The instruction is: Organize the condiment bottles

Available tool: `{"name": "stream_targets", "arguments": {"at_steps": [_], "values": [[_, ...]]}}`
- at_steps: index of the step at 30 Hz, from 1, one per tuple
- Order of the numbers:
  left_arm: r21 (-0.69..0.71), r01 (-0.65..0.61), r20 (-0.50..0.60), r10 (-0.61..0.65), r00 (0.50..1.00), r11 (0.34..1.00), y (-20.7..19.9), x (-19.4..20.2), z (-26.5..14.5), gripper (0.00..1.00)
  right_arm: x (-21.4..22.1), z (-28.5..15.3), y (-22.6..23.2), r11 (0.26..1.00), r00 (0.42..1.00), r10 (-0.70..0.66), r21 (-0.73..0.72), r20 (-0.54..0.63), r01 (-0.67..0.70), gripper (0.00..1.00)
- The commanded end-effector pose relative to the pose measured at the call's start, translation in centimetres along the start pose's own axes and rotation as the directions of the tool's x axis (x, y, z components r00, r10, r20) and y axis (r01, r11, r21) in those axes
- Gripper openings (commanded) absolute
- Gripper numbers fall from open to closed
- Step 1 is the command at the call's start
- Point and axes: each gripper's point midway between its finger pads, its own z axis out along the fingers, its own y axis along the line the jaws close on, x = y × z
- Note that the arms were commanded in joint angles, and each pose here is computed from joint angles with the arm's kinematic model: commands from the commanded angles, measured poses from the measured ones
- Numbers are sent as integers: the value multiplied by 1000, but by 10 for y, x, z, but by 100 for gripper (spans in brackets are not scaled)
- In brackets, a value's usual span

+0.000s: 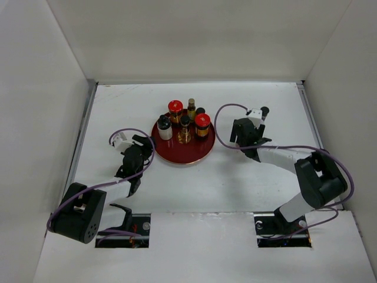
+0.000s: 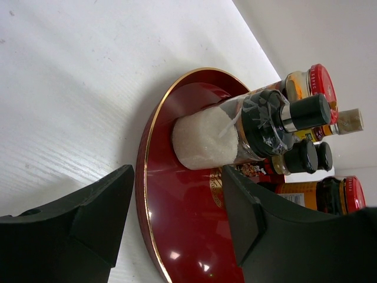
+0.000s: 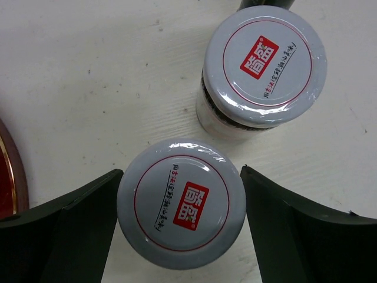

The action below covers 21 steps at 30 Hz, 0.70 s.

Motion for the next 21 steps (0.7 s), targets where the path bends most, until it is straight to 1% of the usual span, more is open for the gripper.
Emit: {"name": "stream_targets", "arguments": {"at_steps": [1,3,4,7,10,13,16,19,21], "values": [[67,32,43,-35,998,997,-25,-15,4,60,-34,4,19,994,992,99,-47,75,-95,83],[73,27,46,-30,998,997,-27,-15,3,60,-30,4,16,994,992,101,-38,74,-99,69],[73,24,44,-28,999,997,-27,-14,4,60,-29,1,16,994,991,106,-44,80,-103,65],[70,34,38,-36,999,997,-25,-13,4,60,-40,-12,8,993,986,111,-45,127,-106,57],[76,27,42,-31,999,997,-28,-13,3,60,-52,-39,10,993,979,99,-85,177,-85,55],[69,34,39,-37,999,997,-25,-13,4,60,-57,-71,26,982,979,91,-178,181,-58,55],[73,28,51,-32,998,997,-26,-16,3,60,-57,-102,66,949,982,83,-314,169,-26,55],[67,32,56,-36,998,997,-25,-18,4,60,-54,-132,120,896,983,91,-443,162,-10,55],[65,38,63,-42,997,997,-23,-20,3,60,-55,-147,157,861,980,83,-509,179,19,55]]}}
